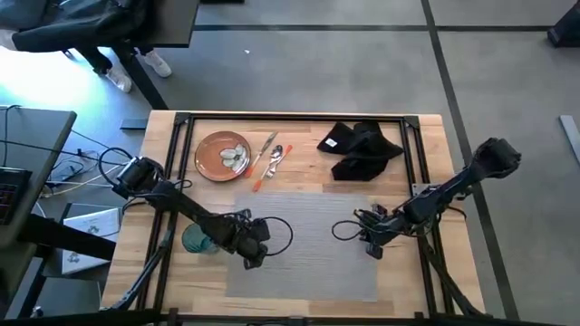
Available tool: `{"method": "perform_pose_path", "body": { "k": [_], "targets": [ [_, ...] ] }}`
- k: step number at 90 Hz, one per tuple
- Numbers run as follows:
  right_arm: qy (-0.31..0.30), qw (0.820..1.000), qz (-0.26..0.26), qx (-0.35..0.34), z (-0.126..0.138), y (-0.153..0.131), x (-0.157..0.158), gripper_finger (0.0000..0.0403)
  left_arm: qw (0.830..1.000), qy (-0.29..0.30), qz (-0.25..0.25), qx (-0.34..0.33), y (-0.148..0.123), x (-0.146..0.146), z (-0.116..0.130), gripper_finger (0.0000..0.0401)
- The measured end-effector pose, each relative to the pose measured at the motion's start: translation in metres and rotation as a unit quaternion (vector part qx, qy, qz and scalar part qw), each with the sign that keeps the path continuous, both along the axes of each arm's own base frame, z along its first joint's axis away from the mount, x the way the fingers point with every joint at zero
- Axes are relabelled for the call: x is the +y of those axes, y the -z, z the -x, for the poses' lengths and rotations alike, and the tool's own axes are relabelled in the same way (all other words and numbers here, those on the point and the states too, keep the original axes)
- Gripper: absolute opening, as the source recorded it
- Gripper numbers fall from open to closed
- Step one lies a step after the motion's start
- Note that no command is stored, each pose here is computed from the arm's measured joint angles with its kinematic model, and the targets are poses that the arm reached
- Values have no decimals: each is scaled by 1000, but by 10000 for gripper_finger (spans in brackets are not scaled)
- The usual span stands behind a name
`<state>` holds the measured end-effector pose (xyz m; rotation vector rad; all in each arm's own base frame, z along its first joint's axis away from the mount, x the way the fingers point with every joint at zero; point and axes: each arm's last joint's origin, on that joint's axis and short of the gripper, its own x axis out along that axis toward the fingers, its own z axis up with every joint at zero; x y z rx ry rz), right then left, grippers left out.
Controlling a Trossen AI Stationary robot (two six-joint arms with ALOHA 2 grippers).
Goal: Set table place
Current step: Prepare the gray mat, then fold the black napkin
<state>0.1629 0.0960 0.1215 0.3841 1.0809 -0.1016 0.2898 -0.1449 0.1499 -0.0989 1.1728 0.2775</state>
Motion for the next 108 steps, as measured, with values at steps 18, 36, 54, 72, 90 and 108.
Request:
{"method": "perform_pose_path", "body": {
  "k": [18, 36, 54, 72, 90, 108],
  "targets": [
    [8, 999, -37, -9, 0, -11, 1, 73, 1000, 18, -1, -20, -23, -2, -13, 133],
    [-14, 998, -5, -65, -14, -29, 2, 73, 996, 42, -46, -71, -70, -9, -16, 133],
    [-3, 982, 151, -111, -45, -67, -23, 94, 995, 41, -57, -65, -79, -3, -4, 133],
    [35, 966, 256, -30, -64, -112, -86, 172, 996, 38, -73, -38, -66, 8, 2, 133],
    [-2, 950, 311, 35, -58, -107, -148, 217, 994, 43, -100, -7, -49, 21, 7, 133],
    [-66, 951, 297, 45, -46, -65, -169, 199, 992, 54, -109, -9, -35, 24, 10, 133]
  ]
}}
